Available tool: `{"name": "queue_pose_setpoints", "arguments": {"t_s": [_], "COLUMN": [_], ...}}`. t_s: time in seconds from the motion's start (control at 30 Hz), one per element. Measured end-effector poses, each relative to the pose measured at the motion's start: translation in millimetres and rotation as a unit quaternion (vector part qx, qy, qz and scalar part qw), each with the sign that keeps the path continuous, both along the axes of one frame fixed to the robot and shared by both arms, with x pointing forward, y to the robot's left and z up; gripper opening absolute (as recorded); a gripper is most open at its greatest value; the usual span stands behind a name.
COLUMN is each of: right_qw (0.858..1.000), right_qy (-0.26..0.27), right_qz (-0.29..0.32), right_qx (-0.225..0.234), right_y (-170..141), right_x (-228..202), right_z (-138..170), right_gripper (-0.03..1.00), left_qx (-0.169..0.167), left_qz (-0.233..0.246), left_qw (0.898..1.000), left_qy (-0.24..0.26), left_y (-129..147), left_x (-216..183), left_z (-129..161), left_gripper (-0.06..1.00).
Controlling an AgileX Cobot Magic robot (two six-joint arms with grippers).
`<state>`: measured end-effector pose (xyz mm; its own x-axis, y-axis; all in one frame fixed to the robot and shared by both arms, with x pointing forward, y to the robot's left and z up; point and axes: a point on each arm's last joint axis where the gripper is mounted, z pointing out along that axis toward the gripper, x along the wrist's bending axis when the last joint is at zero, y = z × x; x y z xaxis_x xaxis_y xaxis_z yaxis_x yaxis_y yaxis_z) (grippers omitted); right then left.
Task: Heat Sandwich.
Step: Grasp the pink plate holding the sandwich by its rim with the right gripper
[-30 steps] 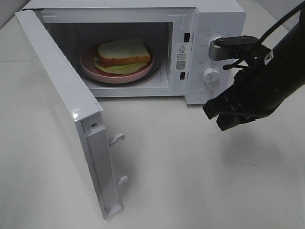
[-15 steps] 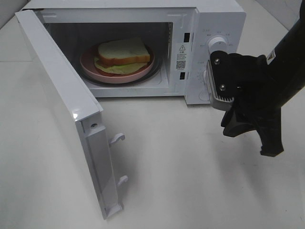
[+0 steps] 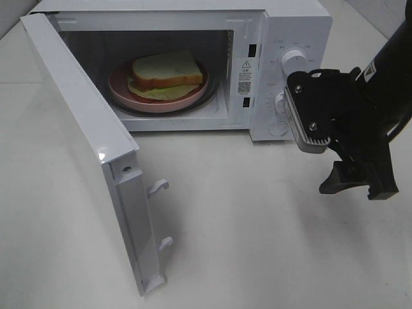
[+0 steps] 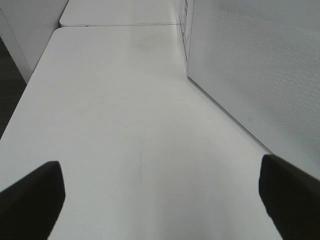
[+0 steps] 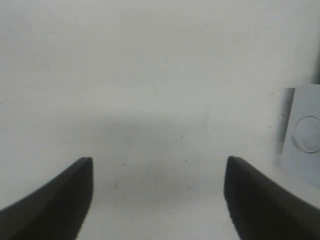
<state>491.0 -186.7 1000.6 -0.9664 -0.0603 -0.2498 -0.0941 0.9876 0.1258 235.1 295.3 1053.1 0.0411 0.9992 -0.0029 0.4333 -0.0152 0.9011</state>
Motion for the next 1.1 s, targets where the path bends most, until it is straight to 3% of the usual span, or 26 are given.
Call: {"name": "queue_pose_setpoints", "arguments": {"t_s": [0.13,0.53,0.7,1.1], "right_qw": [0.999,0.998,0.996,0.992], "right_qy": [-0.014,-0.055,-0.082,-0.105], "right_qz": [-0.032,0.023,0.039,0.072], "right_qx": [0.010,-0.036,-0.025,-0.008], "right_y": [1.6,16.1,38.1,82.6], "right_x": [6.3,4.8,13.3,35.6], "right_z": [9.6,17.0,31.5,34.6], "right_gripper": [0.92,0.93,0.92,0.91], "left_qx": [0.000,0.000,0.000,0.000], "left_qz": [0.000,0.000,0.000,0.000], "left_qw": [1.000,1.000,1.000,1.000], "left_qy": [0.000,0.000,0.000,0.000], "left_y": [0.0,0.0,0.0,0.0], "left_x": [0.0,0.0,0.0,0.0], "left_z": [0.0,0.0,0.0,0.0], "left_gripper": [0.99,0.99,0.99,0.99]}}
